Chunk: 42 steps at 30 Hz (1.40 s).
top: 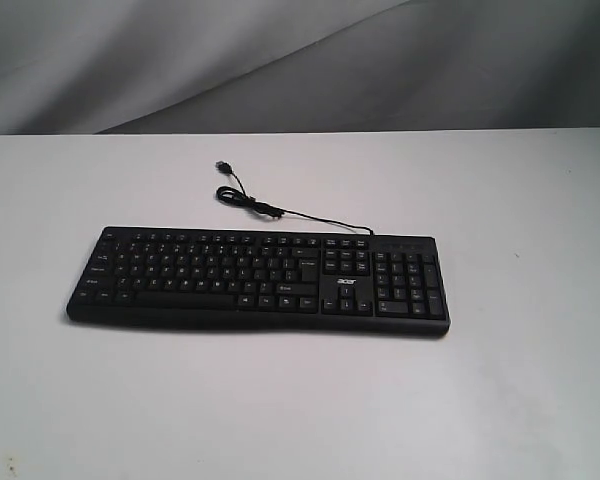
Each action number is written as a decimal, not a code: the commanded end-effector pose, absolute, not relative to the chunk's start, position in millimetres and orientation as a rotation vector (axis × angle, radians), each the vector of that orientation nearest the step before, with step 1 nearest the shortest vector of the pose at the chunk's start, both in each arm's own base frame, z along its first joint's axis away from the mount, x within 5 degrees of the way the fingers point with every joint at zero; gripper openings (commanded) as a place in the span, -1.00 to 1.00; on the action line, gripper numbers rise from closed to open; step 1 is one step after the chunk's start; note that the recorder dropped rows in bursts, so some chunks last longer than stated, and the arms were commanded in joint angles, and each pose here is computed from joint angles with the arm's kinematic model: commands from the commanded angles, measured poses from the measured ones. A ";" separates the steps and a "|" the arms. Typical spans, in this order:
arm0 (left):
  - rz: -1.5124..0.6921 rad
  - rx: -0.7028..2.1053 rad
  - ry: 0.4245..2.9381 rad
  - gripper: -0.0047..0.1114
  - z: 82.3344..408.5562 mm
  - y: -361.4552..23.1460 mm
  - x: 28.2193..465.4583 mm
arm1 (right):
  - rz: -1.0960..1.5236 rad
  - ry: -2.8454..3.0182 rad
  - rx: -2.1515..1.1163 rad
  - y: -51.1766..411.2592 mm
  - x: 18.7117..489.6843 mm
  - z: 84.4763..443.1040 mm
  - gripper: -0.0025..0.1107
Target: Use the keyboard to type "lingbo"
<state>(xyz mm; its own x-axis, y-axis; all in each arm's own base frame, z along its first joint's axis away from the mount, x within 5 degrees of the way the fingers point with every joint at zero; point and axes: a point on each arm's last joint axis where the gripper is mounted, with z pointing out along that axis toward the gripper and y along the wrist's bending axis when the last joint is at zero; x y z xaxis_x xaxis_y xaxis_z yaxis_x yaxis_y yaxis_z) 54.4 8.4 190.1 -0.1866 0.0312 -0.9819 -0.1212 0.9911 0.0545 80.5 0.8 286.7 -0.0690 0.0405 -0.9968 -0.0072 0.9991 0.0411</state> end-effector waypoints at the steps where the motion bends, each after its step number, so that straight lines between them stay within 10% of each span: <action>1: 0.132 -0.071 1.748 -0.91 189.3 8.3 54.5 | -0.028 1.602 0.056 -3.7 68.6 260.5 -0.96; 13: 0.132 -0.071 1.748 -0.91 189.3 8.3 54.5 | -0.032 1.729 0.070 -3.5 55.2 190.8 -0.96; 42: 0.132 -0.071 1.748 -0.91 189.3 8.3 54.5 | -0.032 1.820 0.075 -3.6 53.5 182.7 -0.96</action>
<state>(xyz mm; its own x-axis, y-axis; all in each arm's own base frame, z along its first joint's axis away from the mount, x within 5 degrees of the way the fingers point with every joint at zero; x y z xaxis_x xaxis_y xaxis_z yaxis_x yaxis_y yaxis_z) 54.4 8.4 190.1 -0.1866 0.0312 -0.9819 -0.1212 0.9911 0.0545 53.7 -2.8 183.8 -0.2439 0.0462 -0.9687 0.0595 0.9977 0.0326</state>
